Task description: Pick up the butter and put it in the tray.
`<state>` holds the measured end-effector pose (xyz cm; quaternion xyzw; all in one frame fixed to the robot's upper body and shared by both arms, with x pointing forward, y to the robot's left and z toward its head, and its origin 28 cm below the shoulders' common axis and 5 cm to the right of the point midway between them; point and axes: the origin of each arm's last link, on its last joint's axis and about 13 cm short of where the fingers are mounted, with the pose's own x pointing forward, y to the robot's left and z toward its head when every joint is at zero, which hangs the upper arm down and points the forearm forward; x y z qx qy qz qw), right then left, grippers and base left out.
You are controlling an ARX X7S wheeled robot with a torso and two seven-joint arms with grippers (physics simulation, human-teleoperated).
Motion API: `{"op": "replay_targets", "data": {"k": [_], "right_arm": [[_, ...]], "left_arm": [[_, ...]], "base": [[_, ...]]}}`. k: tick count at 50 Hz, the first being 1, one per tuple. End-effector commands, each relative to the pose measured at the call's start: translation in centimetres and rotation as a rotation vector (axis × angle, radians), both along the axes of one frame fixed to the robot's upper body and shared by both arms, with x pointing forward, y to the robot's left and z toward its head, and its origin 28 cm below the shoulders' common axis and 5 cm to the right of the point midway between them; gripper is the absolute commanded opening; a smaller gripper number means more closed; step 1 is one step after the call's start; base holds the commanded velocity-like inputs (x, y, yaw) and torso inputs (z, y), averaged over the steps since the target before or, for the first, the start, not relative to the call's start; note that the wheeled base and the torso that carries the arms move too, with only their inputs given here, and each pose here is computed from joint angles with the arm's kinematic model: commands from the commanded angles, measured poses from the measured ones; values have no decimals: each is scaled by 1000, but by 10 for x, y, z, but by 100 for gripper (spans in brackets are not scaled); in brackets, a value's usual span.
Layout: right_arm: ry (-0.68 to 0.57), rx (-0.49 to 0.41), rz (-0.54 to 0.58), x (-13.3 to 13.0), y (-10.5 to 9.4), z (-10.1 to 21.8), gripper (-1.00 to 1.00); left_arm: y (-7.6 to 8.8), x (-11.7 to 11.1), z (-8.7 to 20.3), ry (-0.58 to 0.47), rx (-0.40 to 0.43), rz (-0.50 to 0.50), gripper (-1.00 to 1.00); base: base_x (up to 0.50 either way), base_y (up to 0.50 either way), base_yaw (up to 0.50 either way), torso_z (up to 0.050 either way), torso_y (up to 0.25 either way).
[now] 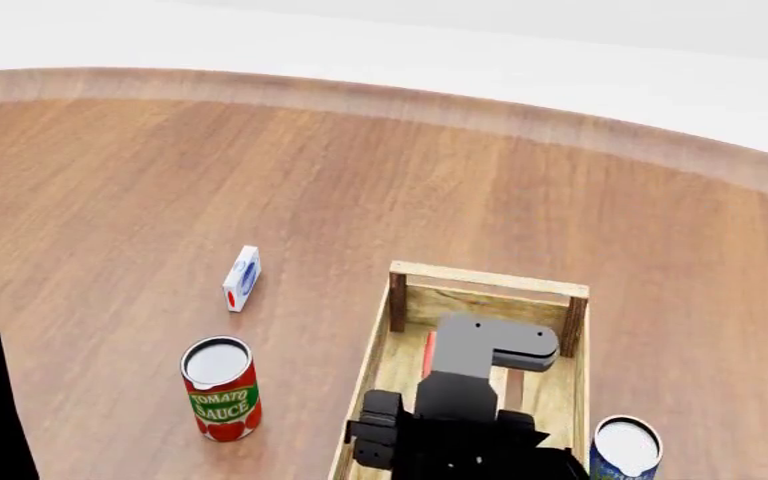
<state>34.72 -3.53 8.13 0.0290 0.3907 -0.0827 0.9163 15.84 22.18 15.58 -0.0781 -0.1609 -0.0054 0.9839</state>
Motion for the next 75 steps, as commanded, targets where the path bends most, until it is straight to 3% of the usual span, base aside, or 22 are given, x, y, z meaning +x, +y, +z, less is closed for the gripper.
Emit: {"op": "replay_targets", "data": {"k": [1, 13, 34, 35, 48, 61, 72, 75], "right_arm": [[-43, -31, 49, 4, 0, 1, -100], [-16, -10, -17, 1, -6, -9, -100], [1, 12, -21, -4, -9, -19, -100], [5, 19, -14, -5, -8, -19, 100], [-7, 41, -5, -6, -8, -9, 100], [-158, 40, 96, -27, -15, 56, 100], [-294, 120, 123, -64, -19, 103, 100], [-367, 72, 150, -75, -20, 113, 100]], "left_arm": [[0, 0, 0, 0, -3, -1, 100], [-1, -1, 0, 0, 0, -2, 100], [-1, 0, -1, 1, 3, -5, 100], [-1, 0, -2, 2, 2, -5, 100], [-1, 0, -2, 3, 2, -7, 100], [-2, -2, -1, 1, 4, -9, 100], [-4, -4, -3, 1, 11, -15, 100], [-4, -5, -2, -4, 10, -16, 100]], "base": [[0, 0, 0, 0, 0], [0, 0, 0, 0, 1], [0, 0, 0, 0, 0], [0, 0, 0, 0, 0], [0, 0, 0, 0, 0], [0, 0, 0, 0, 0], [0, 0, 0, 0, 0], [0, 0, 0, 0, 0]]}}
